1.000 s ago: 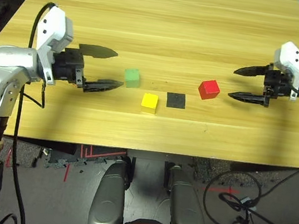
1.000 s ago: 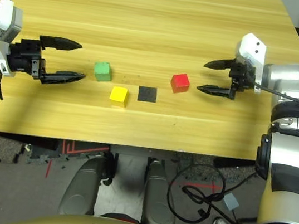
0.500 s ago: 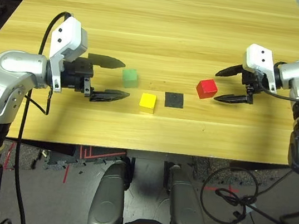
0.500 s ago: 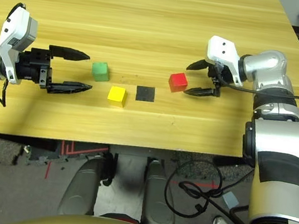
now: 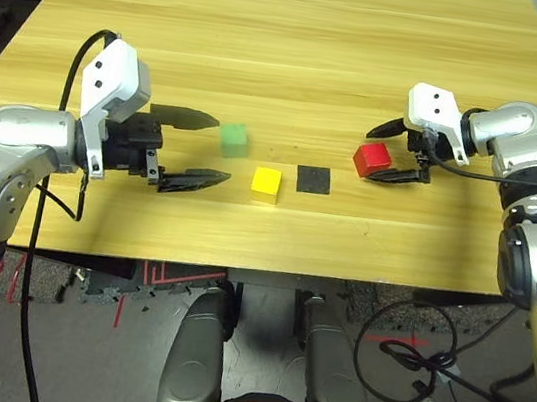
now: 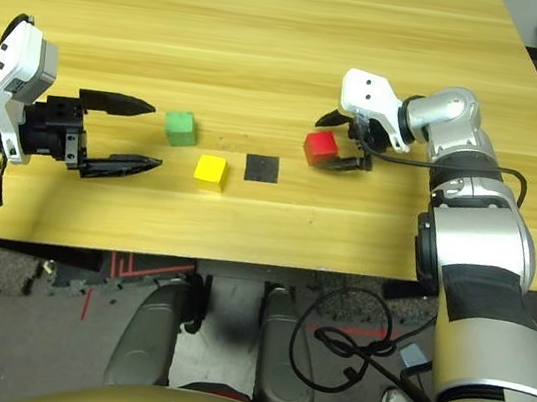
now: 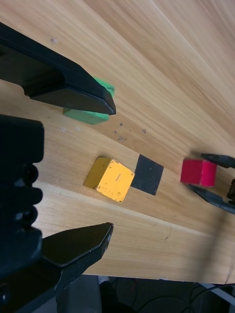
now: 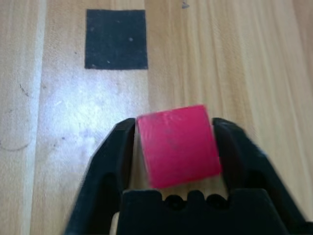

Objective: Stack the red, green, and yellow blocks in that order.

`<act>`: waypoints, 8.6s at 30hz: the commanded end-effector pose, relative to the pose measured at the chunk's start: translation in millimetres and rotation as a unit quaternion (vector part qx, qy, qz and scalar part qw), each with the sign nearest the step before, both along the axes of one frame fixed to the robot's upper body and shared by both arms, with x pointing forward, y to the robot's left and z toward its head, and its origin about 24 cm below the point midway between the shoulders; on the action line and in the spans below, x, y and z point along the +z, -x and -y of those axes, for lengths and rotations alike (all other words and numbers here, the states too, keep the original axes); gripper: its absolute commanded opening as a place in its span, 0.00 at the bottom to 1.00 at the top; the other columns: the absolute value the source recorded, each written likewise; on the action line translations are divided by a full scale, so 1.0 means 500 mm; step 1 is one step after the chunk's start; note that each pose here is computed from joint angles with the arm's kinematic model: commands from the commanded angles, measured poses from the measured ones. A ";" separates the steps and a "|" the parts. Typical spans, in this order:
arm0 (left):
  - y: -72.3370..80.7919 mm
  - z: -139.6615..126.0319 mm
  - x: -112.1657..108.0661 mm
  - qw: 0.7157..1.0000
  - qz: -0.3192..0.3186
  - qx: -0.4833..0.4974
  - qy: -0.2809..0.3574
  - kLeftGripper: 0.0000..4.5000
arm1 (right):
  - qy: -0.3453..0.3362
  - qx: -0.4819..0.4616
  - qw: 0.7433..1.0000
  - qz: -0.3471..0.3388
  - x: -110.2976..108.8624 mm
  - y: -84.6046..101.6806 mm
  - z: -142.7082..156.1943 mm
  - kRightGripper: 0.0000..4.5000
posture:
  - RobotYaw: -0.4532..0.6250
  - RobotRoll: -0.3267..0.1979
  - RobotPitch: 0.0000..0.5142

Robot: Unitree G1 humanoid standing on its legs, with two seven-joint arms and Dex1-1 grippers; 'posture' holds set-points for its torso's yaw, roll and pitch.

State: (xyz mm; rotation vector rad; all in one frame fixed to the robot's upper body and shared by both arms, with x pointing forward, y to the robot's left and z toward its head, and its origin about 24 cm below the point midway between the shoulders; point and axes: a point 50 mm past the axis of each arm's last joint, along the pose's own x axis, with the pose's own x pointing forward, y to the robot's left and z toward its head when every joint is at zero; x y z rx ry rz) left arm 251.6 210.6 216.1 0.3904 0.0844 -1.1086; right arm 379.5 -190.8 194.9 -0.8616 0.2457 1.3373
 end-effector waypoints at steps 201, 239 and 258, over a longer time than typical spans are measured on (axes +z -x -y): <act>-0.104 0.107 -0.015 0.965 -0.057 -0.123 -0.225 1.00 | -0.168 -0.024 0.985 -0.024 0.068 0.135 0.048 1.00 | 0.48 0.63 0.48; -0.093 0.118 -0.014 0.974 -0.056 -0.052 -0.216 0.46 | -0.173 -0.034 0.984 -0.026 0.065 0.136 0.048 1.00 | 0.49 0.65 0.47; -0.105 0.207 0.103 0.975 0.013 -0.098 -0.200 0.46 | -0.177 -0.049 0.982 -0.036 0.049 0.140 0.057 1.00 | 0.48 0.68 0.48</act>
